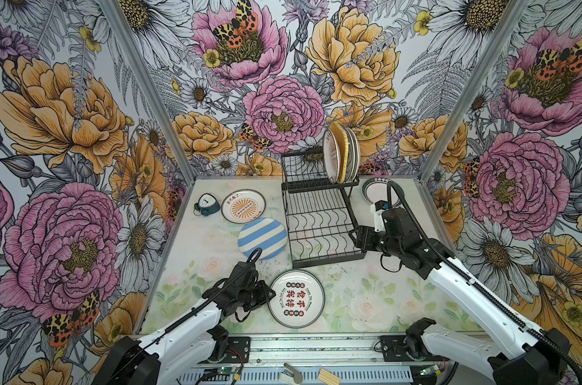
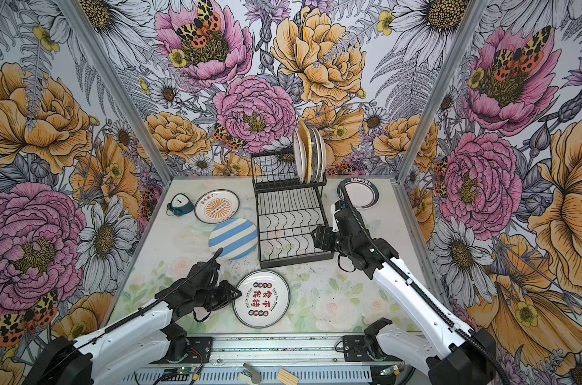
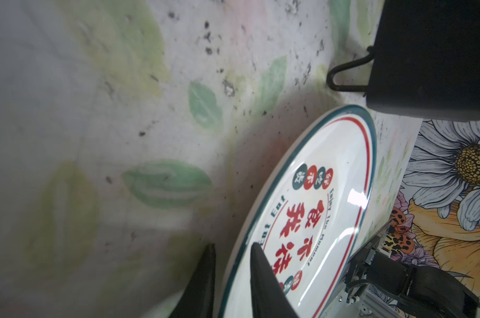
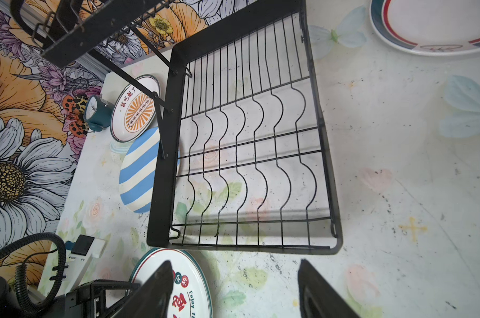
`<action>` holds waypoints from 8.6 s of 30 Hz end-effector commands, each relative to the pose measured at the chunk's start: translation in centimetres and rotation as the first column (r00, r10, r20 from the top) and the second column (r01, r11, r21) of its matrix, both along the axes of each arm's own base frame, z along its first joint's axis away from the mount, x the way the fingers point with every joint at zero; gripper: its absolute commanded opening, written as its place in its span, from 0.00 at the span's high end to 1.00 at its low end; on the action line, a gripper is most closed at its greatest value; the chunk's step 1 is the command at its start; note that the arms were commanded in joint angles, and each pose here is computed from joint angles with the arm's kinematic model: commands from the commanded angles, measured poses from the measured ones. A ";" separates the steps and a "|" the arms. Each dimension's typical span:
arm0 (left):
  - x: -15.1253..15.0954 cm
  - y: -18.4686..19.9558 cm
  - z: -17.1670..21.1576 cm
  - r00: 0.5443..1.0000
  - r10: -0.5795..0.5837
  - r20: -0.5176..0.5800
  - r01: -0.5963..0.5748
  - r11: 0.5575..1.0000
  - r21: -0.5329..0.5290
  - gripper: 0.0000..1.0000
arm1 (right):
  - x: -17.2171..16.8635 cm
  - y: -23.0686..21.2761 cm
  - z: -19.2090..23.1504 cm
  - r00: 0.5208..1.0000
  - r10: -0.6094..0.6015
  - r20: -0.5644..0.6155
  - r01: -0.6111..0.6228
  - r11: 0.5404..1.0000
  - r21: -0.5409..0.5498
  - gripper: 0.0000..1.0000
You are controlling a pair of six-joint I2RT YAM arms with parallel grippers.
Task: Load the plates into the dish rack
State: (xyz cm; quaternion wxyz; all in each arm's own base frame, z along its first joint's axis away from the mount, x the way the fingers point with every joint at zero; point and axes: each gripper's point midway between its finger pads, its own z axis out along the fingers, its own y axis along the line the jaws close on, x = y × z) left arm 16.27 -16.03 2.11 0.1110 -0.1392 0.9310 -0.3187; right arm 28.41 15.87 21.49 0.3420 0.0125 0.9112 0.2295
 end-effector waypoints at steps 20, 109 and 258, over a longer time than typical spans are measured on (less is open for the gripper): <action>-2.9 -1.5 0.1 0.996 -0.089 -0.031 0.087 0.993 -0.076 1.00 | 0.3 0.1 1.3 0.999 0.014 0.029 -0.015 1.000 0.025 0.28; 6.2 -4.0 18.8 0.925 -0.077 0.373 0.194 0.939 -0.285 0.23 | -4.8 9.2 1.6 0.865 0.496 -0.082 -0.410 0.791 0.454 1.00; 10.4 2.0 13.9 0.931 0.094 0.352 -0.097 0.995 -0.011 0.01 | 21.3 5.8 19.8 0.768 -0.088 0.635 0.484 0.729 -0.484 1.00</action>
